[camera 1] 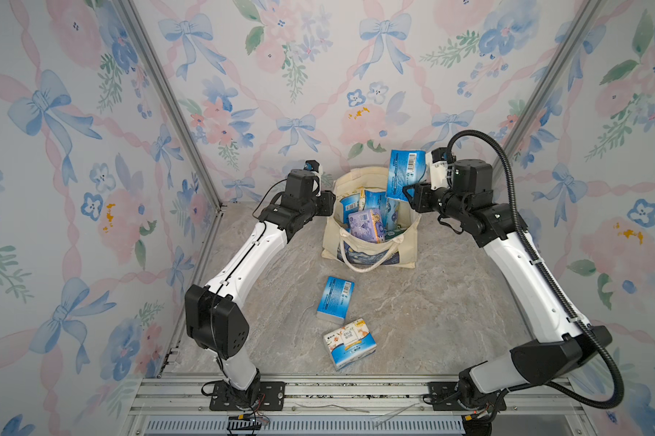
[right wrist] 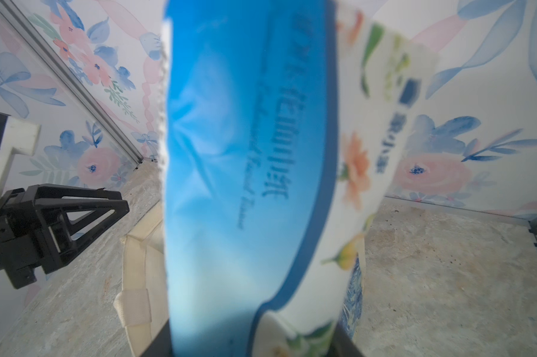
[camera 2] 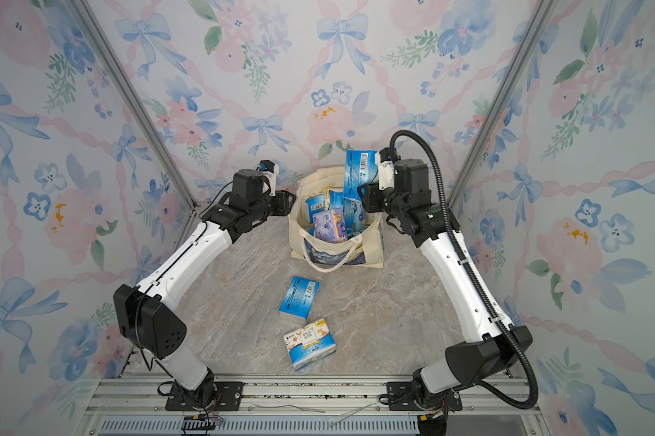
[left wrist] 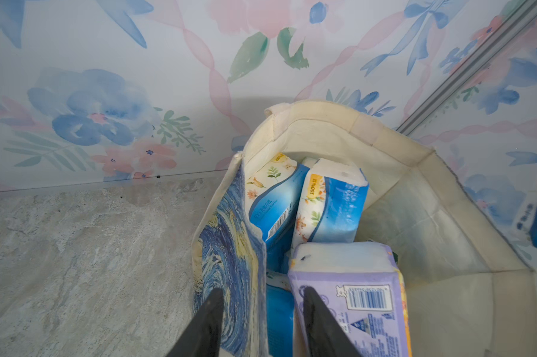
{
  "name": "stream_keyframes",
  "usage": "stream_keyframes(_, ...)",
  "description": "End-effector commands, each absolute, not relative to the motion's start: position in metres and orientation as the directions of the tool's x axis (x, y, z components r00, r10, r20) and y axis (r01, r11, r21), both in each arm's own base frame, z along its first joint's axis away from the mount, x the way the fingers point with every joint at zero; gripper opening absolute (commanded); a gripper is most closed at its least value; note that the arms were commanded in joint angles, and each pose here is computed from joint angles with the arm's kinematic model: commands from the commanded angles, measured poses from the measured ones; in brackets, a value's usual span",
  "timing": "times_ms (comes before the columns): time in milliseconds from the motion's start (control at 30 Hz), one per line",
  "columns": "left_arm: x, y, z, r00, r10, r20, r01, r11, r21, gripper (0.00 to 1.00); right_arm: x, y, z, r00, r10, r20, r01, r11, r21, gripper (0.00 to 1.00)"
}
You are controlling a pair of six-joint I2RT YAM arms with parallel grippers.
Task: Put tissues into the canvas bag
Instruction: Place the pack of facial tissues in the canvas bag.
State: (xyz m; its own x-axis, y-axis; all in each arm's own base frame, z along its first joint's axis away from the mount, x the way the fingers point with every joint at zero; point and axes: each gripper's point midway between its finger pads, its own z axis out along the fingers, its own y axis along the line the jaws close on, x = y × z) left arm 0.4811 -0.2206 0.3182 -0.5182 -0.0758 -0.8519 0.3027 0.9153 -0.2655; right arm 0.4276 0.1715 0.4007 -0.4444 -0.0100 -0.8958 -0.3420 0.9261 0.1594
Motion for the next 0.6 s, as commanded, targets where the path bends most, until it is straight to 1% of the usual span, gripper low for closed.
stream_keyframes(0,0.495,-0.217,0.321,-0.492,-0.042,-0.870,0.283,0.937,-0.205,0.45,0.433,0.167,0.389,-0.489,-0.090,-0.868,-0.311,0.947,0.077,0.49)
stream_keyframes(100,0.505,-0.221,0.311,-0.500,-0.026,-0.866,0.280,0.941,-0.190,0.45,0.443,0.165,0.363,-0.551,-0.132,-0.824,-0.282,0.959,0.035,0.49)
stream_keyframes(267,0.514,-0.230,0.303,-0.506,-0.006,-0.862,0.303,0.935,-0.185,0.44,0.445,0.157,0.336,-0.620,-0.210,-0.756,-0.240,0.968,-0.072,0.49)
stream_keyframes(433,0.521,-0.234,0.298,-0.507,0.004,-0.862,0.309,0.934,-0.178,0.44,0.442,0.149,0.324,-0.664,-0.292,-0.689,-0.215,0.956,-0.198,0.49)
stream_keyframes(567,0.526,-0.237,0.294,-0.512,0.014,-0.859,0.315,0.933,-0.172,0.44,0.445,0.144,0.317,-0.704,-0.368,-0.608,-0.188,0.921,-0.340,0.49)
